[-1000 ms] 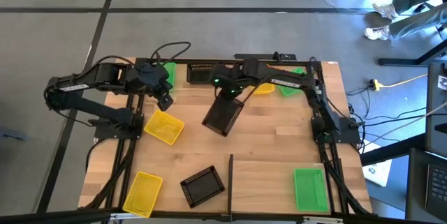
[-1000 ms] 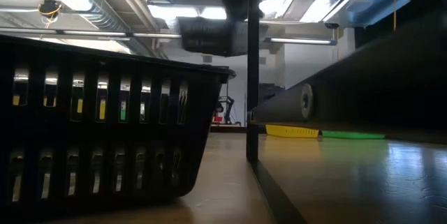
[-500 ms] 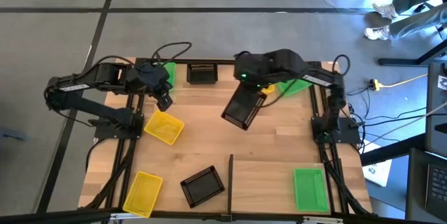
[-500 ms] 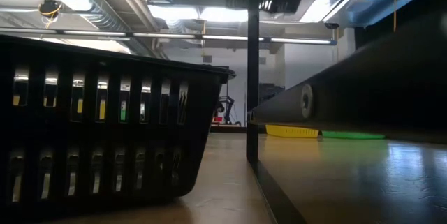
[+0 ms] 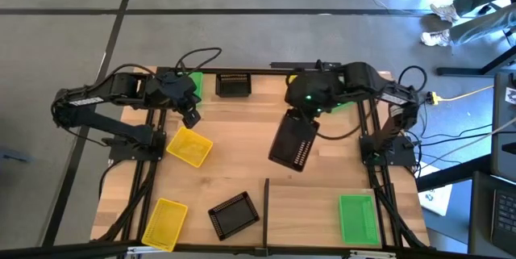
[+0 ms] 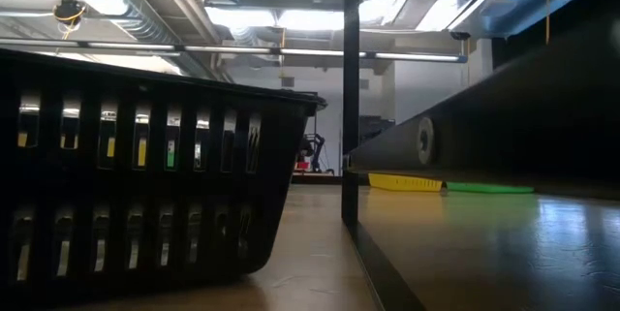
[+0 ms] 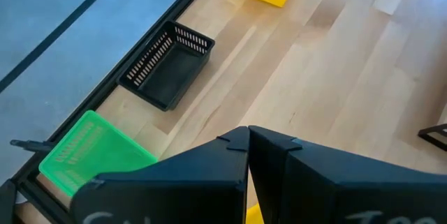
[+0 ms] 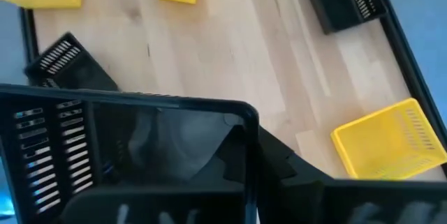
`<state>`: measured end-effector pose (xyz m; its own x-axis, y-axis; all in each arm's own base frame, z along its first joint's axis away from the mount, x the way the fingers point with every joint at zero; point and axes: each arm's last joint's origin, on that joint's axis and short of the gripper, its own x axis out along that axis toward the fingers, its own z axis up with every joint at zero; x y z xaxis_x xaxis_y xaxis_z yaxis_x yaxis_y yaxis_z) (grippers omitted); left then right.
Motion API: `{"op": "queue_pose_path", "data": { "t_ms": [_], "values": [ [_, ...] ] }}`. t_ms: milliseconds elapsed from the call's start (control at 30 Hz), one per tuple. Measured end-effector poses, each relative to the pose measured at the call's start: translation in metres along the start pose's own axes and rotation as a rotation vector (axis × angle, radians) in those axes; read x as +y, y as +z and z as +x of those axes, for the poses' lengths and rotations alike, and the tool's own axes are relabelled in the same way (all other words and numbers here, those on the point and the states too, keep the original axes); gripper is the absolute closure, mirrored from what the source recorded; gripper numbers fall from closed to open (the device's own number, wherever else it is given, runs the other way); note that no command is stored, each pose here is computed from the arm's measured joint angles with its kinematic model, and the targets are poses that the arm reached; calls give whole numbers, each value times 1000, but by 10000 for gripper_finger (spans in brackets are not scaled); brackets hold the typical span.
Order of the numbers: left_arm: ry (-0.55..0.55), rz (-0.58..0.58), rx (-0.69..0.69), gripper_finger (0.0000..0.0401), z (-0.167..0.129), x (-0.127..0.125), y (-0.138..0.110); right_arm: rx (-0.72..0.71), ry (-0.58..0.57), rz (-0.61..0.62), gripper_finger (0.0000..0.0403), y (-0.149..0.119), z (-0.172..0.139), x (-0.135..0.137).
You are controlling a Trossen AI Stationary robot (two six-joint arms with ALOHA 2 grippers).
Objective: Stack baskets on shelf by color
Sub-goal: Put the middle black bin on the shelf
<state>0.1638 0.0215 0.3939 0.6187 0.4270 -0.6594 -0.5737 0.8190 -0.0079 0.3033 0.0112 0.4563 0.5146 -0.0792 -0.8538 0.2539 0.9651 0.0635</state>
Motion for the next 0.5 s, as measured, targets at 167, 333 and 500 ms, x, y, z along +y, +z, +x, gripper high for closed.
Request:
{"op": "queue_pose_path", "data": {
  "t_ms": [167,333,500],
  "values": [
    [0,7,-1,401,0,0,0,-18,-37,30,403,-10,-9,0],
    [0,7,-1,401,0,0,0,56,-76,126,403,-36,-7,-8],
    [0,7,-1,401,0,0,0,123,-94,170,403,-63,2,-8]
  ]
}}
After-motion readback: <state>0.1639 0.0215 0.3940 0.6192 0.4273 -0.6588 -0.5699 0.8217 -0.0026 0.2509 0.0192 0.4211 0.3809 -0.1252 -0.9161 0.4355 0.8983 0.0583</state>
